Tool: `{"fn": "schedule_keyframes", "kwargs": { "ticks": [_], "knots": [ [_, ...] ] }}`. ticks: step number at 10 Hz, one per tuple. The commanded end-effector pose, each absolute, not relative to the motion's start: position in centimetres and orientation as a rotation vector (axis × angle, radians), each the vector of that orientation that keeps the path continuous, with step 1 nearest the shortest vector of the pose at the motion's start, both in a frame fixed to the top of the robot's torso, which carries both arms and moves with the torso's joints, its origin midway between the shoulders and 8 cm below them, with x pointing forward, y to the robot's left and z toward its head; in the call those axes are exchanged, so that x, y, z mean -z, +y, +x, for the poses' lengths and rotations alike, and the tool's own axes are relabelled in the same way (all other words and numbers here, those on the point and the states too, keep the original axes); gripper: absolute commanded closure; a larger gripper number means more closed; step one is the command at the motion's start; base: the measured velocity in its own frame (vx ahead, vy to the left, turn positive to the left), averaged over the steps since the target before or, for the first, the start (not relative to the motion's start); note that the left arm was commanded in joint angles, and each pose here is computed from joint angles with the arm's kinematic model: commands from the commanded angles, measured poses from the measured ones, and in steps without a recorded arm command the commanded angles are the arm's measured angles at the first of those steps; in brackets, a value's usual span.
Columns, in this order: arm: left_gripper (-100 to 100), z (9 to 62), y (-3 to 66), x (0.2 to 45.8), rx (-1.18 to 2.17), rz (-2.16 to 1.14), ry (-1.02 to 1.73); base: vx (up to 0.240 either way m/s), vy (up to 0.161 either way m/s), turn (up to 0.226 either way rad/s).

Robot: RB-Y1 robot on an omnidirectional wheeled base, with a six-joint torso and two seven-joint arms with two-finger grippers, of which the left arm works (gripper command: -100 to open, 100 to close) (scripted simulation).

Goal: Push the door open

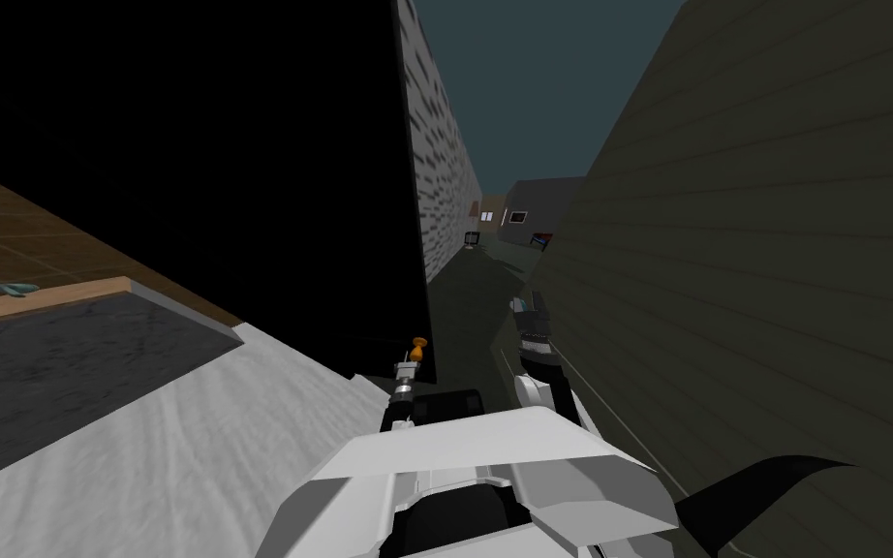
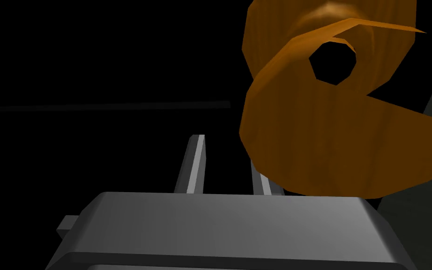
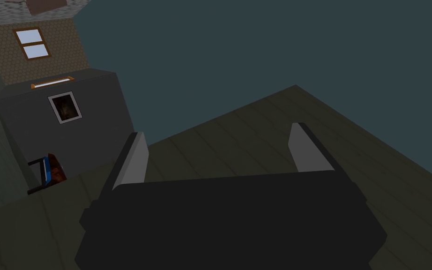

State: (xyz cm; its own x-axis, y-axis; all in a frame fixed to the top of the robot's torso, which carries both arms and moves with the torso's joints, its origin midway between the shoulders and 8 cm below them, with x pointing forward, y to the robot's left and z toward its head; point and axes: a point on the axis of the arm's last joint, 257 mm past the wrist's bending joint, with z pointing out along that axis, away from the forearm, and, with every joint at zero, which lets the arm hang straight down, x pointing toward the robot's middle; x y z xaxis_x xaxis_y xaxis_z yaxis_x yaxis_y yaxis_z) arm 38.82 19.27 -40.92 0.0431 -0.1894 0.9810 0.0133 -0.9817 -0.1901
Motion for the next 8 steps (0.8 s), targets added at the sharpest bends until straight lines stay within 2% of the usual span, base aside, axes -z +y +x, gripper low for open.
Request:
{"fn": "schedule_keyframes", "kwargs": {
  "ticks": [1, 8],
  "knots": [
    [-100, 39.08, 16.47, 39.45, 2.162, -2.165, 0.126, -0.046, 0.010, -0.006],
    [-100, 38.36, 15.58, 39.24, 2.208, -2.208, 0.020, -0.033, 0.014, -0.009]
  ]
}}
